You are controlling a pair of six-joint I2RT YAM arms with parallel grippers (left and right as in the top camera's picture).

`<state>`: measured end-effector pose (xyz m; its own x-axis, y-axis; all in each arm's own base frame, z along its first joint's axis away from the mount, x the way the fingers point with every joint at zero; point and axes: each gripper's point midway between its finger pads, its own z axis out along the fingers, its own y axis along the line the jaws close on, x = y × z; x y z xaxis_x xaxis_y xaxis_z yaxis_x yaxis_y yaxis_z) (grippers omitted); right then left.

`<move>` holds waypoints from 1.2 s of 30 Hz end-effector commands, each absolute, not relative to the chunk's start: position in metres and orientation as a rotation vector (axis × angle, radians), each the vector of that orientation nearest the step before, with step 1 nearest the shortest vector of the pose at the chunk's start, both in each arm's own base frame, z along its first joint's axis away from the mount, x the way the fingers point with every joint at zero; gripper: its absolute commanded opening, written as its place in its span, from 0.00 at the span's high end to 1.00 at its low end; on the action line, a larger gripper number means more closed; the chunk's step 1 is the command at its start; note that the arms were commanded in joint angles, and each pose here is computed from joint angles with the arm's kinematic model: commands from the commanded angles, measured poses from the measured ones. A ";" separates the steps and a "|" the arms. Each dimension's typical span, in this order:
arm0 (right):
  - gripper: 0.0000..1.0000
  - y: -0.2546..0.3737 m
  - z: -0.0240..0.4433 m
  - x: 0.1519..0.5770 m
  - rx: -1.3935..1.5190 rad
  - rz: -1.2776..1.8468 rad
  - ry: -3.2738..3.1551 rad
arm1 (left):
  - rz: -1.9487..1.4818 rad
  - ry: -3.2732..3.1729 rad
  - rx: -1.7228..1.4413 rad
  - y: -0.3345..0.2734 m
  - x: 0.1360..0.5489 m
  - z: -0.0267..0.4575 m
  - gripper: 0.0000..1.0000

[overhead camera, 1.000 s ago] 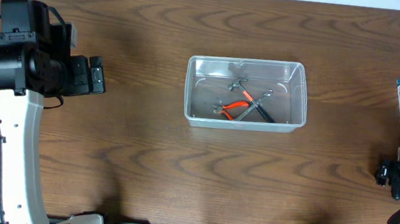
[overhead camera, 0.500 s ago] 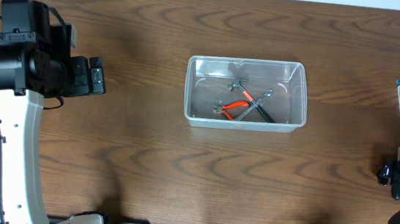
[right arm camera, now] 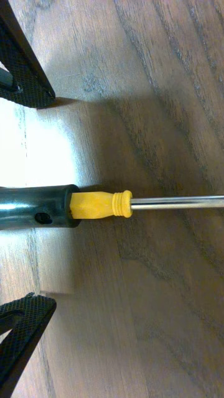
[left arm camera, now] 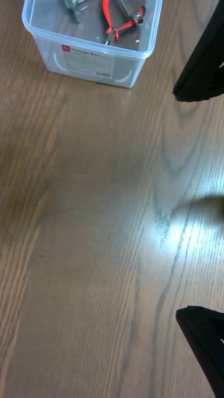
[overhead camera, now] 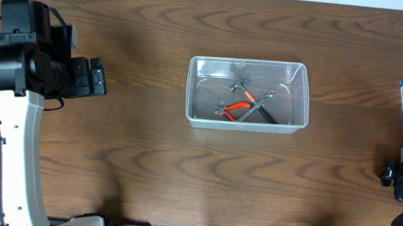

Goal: Pack container
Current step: 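Lower the right gripper and close it on the screwdriver handle, then lift the screwdriver and carry it left over the container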

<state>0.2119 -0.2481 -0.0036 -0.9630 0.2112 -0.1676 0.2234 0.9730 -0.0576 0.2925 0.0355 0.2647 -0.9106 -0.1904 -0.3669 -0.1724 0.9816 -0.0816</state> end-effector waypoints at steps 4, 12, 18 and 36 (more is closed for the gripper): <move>0.08 -0.247 -0.015 0.202 0.312 -0.101 3.011 | -0.056 2.738 -0.276 0.038 0.293 0.268 0.02; 0.10 -0.247 -0.015 0.202 0.328 -0.100 3.008 | -0.056 2.739 -0.276 0.038 0.293 0.268 0.02; 0.40 -0.247 -0.015 0.202 0.374 -0.096 3.001 | -0.056 2.739 -0.276 0.038 0.293 0.268 0.02; 0.71 -0.241 -0.015 0.207 0.389 -0.040 2.975 | -0.057 2.753 -0.278 0.038 0.289 0.267 0.02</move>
<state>0.2136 -0.2423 -0.0053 -0.9556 0.2387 -0.1729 0.2457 0.9692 -0.0195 0.2893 0.0350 0.2634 -0.9155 -0.1916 -0.3538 -0.1738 0.9814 -0.0816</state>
